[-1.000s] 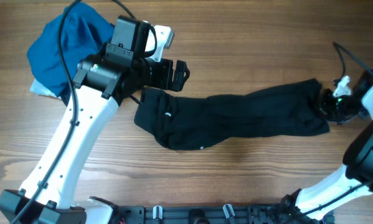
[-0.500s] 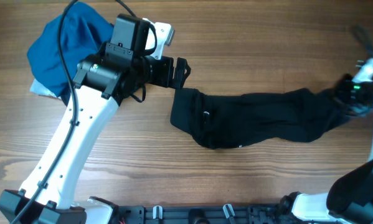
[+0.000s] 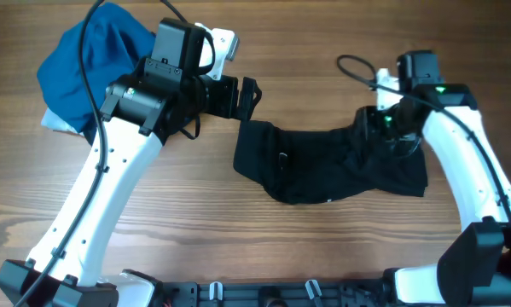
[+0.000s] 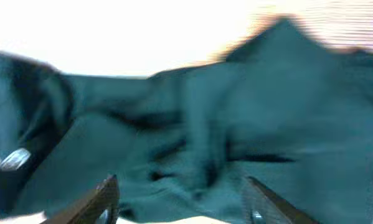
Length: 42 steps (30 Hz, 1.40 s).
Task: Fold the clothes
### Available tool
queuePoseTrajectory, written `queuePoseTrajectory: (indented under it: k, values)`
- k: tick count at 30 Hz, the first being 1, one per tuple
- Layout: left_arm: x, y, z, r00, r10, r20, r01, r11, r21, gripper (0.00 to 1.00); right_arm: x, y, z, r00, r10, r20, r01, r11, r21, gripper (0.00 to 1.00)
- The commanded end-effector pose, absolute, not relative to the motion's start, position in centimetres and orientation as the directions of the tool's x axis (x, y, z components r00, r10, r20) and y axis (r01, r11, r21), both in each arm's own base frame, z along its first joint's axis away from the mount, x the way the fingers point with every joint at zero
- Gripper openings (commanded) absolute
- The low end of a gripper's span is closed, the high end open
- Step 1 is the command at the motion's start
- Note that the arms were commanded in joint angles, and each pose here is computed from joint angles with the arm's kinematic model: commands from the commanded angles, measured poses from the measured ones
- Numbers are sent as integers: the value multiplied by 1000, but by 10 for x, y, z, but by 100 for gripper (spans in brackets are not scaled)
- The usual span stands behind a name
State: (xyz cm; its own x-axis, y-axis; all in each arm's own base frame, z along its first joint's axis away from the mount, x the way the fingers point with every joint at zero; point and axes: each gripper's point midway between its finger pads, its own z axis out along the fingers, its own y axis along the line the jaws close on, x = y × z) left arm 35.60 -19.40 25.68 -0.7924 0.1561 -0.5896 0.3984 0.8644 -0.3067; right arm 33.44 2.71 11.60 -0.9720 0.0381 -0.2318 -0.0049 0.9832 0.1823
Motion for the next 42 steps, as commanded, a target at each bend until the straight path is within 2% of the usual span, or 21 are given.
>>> queuePoseTrajectory:
  k: [1,4,8,14,16,19,24,26,27,28,30,31,33,37,39,42]
  values:
    - [351,-188,255,-820,134,-556,359,877,-318,100,334,-29,116,-937,268,-226,231,957,176,67]
    - [339,-186,223,-899,128,-419,288,894,-344,100,330,-64,117,-892,400,-213,346,904,250,70]
    - [314,-209,166,-976,144,-166,207,857,-472,100,327,-86,119,-851,481,-210,411,860,303,73]
    - [298,-249,79,-976,191,102,97,808,-581,100,325,-90,120,-846,491,-209,420,854,309,73]
    - [289,-271,61,-958,247,144,99,759,-644,100,325,-90,120,-847,489,-208,418,855,308,73]
    - [276,-288,44,-933,326,152,150,737,-659,100,325,-90,120,-848,488,-209,416,856,308,73]
    - [255,-296,6,-903,386,190,221,794,-566,100,326,-90,120,-847,487,-212,415,856,308,73]
    - [251,-303,-2,-894,406,187,239,788,-567,100,326,-90,120,-847,487,-212,415,856,308,73]
    - [249,-305,-4,-892,411,188,243,787,-567,93,326,-90,120,-847,488,-212,416,856,308,73]
    - [249,-305,-4,-891,413,189,245,787,-566,76,326,-90,120,-847,488,-211,416,856,308,73]
    - [249,-304,-3,-892,409,191,240,789,-566,9,326,-90,120,-847,488,-211,416,855,308,73]
    - [250,-301,-1,-894,401,200,230,793,-563,4,326,-90,120,-847,488,-211,417,855,308,73]
    - [252,-288,9,-900,373,223,201,812,-547,4,325,-90,120,-847,489,-208,418,855,308,73]
    - [283,-223,57,-947,243,210,153,915,-373,4,324,-88,120,-848,490,-202,418,853,313,73]
    - [298,-193,96,-971,185,151,130,940,-315,4,326,-84,121,-849,489,-200,408,847,340,73]
    - [314,-193,148,-985,173,-6,165,923,-349,4,327,-83,122,-848,489,-203,405,846,346,73]
